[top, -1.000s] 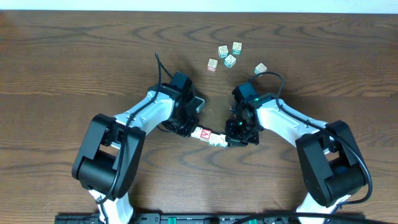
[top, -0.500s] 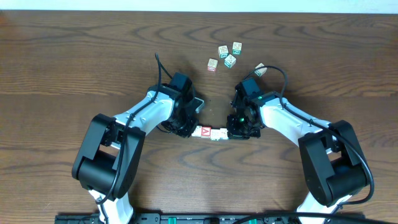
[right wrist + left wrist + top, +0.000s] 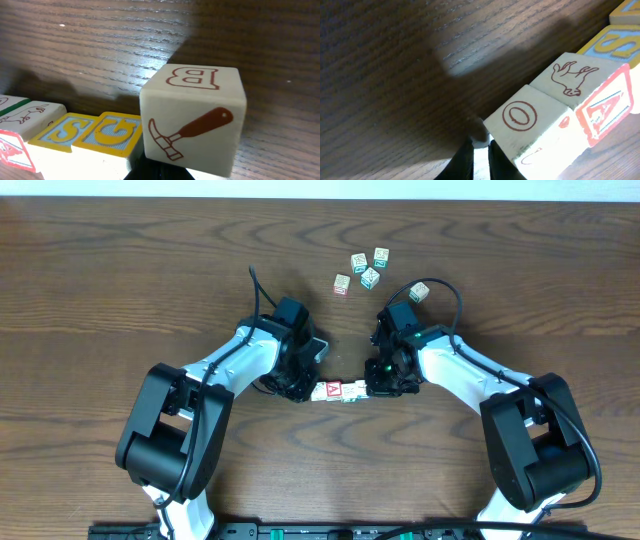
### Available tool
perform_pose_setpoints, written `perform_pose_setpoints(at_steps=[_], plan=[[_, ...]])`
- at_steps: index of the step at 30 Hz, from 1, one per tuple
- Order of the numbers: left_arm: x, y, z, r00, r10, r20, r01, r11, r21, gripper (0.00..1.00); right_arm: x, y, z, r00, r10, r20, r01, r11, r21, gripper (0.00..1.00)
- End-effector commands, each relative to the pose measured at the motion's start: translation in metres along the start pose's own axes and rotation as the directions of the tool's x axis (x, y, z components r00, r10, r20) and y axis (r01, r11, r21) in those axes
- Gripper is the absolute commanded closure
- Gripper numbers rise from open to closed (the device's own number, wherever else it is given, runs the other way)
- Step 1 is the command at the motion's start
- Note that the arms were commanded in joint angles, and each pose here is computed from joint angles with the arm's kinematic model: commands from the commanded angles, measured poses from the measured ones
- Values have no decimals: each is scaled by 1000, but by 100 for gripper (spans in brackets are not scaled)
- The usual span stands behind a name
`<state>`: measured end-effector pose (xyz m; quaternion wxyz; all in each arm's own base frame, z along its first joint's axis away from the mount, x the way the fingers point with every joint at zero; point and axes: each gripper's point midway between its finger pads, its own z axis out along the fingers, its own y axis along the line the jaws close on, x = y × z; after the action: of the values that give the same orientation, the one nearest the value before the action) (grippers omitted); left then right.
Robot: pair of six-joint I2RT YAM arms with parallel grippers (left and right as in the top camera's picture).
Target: Lift 5 blocks
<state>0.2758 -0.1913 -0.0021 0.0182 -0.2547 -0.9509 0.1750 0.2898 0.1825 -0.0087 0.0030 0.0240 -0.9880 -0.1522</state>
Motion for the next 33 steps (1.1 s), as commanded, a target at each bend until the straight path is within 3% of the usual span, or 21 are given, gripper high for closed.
perform_pose_setpoints(at_steps=[1, 4, 9, 16, 24, 33], plan=[[7, -13, 13, 999, 32, -32, -31, 999, 37, 85, 32, -56, 34, 993, 40, -107, -16, 975, 220, 99], [8, -6, 13, 999, 31, -38, -31, 1000, -4, 83, 33, -58, 34, 993, 42, -111, -16, 973, 230, 99], [10, 6, 13, 998, 30, -48, -33, 997, -70, 70, 34, -60, 33, 993, 42, -113, -13, 970, 243, 99], [13, 24, 10, 997, 25, -66, -36, 984, -175, 64, 34, -62, 33, 993, 34, -110, -5, 967, 255, 99], [13, 26, 10, 997, 26, -66, -38, 981, -189, 64, 33, -62, 33, 993, 34, -109, -5, 967, 255, 99], [13, 34, 8, 997, 23, -70, -39, 972, -233, 50, 33, -63, 32, 994, 34, -108, -5, 966, 259, 97]])
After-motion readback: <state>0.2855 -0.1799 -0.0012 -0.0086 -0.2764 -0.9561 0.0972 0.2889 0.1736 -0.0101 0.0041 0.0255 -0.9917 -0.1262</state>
